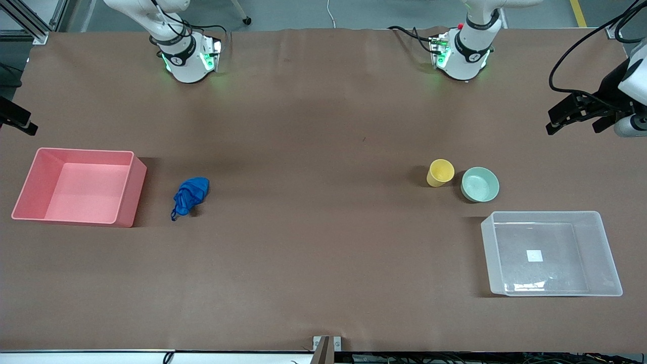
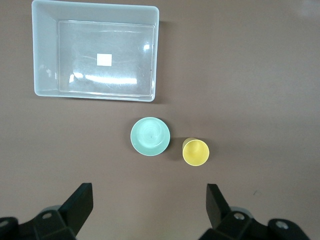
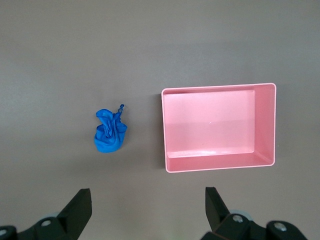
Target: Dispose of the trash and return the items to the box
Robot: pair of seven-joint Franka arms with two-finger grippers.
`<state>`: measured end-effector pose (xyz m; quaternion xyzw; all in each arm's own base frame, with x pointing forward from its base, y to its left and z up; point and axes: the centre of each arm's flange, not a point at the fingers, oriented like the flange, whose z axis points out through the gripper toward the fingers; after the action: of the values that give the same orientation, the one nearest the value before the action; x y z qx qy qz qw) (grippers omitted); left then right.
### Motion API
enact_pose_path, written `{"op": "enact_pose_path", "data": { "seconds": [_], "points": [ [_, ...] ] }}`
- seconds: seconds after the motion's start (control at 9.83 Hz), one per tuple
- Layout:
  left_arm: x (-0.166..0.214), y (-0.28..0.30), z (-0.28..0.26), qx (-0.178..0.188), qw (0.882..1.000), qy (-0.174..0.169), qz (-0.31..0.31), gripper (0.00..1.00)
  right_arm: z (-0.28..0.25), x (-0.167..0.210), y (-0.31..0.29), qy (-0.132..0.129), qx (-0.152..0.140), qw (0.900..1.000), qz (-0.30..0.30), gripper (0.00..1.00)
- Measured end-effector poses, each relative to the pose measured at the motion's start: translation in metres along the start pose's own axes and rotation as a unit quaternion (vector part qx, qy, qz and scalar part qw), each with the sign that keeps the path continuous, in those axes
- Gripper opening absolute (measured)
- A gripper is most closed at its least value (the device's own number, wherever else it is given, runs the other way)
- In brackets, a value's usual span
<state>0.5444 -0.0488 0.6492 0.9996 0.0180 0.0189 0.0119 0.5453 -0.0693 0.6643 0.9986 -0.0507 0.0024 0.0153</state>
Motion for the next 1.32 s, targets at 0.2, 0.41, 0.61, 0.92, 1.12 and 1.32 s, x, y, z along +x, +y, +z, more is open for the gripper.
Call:
{"op": "enact_pose_path", "data": {
  "seconds": [0.2,0.41,0.61,0.92,1.12,1.32],
  "points": [
    [0.0,-0.001,0.0,0.0,1.0,0.0,0.0,1.0,0.0,0.0,0.0,-0.001,0.0,1.0,0.0,1.0],
    [0.001,-0.005,0.0,0.0,1.0,0.0,-0.004,1.0,0.001,-0.001,0.0,-0.004,0.001,1.0,0.0,1.0],
    [0.002,-0.03,0.002,0.001,1.0,-0.008,-0.022,1.0,0.001,-0.001,0.0,-0.005,0.001,1.0,0.0,1.0],
    [0.008,-0.037,0.031,0.002,1.0,-0.017,-0.001,1.0,0.002,-0.001,-0.005,-0.007,0.002,1.0,-0.004,1.0],
    [0.016,-0.04,0.087,0.002,1.0,-0.012,0.007,1.0,0.019,0.002,-0.032,-0.017,0.002,0.999,-0.028,1.0],
    [0.01,-0.055,0.167,0.002,1.0,-0.007,-0.006,1.0,0.076,0.015,-0.066,-0.018,0.002,0.999,-0.05,1.0]
  ]
}}
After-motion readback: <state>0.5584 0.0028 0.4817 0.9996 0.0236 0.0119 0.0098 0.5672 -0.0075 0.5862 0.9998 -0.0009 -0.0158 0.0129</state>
